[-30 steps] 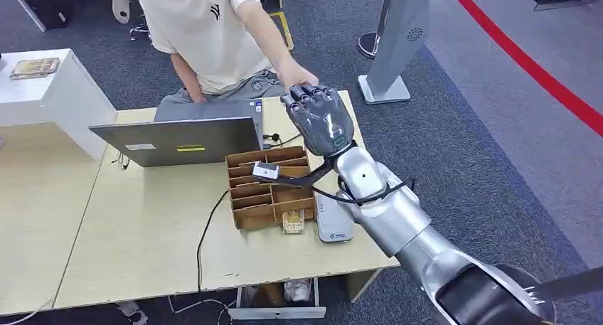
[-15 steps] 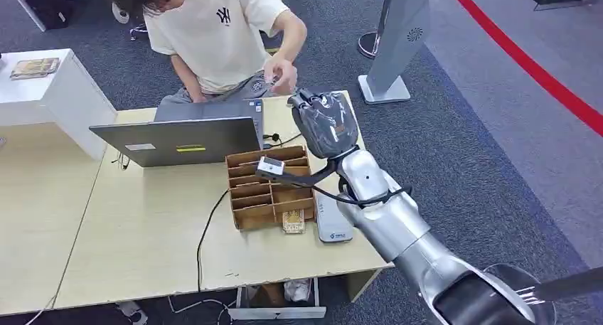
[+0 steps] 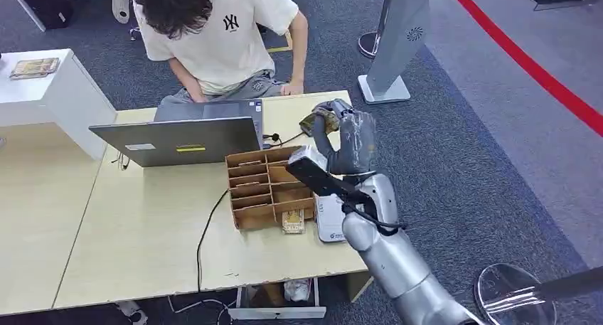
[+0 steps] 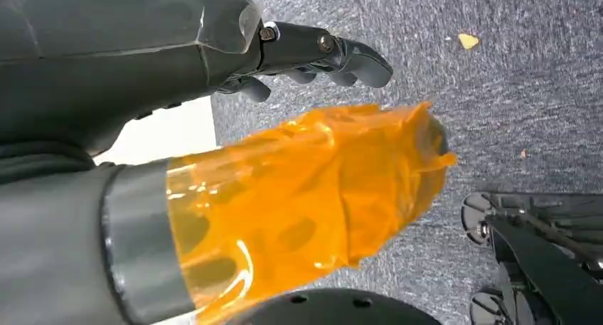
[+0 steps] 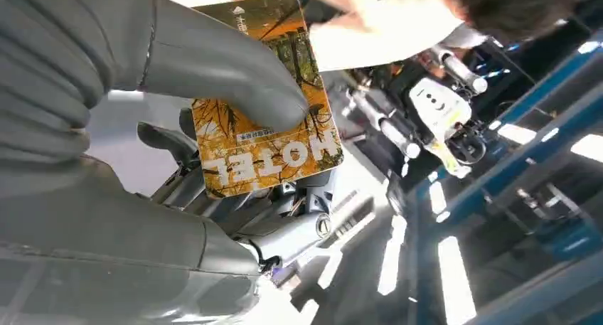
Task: Pass the card to the sensor for recognition and then transmit it.
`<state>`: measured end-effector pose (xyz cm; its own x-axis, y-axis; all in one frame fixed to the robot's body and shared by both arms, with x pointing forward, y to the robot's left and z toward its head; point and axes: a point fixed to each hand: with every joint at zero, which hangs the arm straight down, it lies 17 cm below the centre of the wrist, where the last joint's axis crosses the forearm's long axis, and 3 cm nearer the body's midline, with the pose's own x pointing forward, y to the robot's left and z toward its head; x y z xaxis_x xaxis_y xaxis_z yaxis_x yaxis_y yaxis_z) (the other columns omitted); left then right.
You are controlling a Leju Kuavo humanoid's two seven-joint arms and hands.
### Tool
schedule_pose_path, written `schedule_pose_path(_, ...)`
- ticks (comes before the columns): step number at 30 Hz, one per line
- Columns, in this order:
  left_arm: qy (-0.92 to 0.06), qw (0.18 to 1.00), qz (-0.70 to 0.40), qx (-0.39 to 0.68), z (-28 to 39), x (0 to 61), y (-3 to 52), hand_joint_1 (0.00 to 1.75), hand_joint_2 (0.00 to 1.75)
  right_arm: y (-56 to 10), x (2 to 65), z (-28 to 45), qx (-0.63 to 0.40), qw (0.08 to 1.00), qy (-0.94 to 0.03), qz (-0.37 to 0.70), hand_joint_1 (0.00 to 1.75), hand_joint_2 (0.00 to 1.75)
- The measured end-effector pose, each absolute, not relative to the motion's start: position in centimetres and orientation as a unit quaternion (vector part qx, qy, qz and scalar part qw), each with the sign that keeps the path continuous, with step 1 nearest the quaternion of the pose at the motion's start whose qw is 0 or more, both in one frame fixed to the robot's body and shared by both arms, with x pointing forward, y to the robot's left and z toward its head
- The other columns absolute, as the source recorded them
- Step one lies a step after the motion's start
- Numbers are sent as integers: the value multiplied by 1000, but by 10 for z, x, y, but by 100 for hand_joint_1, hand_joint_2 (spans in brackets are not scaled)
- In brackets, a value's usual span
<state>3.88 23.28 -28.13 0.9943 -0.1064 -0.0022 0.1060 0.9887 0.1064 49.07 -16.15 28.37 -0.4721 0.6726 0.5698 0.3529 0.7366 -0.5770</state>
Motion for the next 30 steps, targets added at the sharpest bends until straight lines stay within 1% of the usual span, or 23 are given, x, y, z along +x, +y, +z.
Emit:
schedule_pose_path(5,-7,998,-39,54,-281,40,230,0,0,-170,474,267,-194,487,-845,106,175,175)
schedule_pose_path(12,-8,998,-16,54,-281,40,228,0,0,-180,451,243,-109,533,-838,32,175,175)
schedule_pose_path(23,-8,998,0,56,-281,39,228,0,0,-181,434,232,-86,549,-831,15,175,175)
schedule_pose_path(30,-7,998,13,58,-281,37,229,0,0,-181,425,210,-62,575,-816,3,175,175)
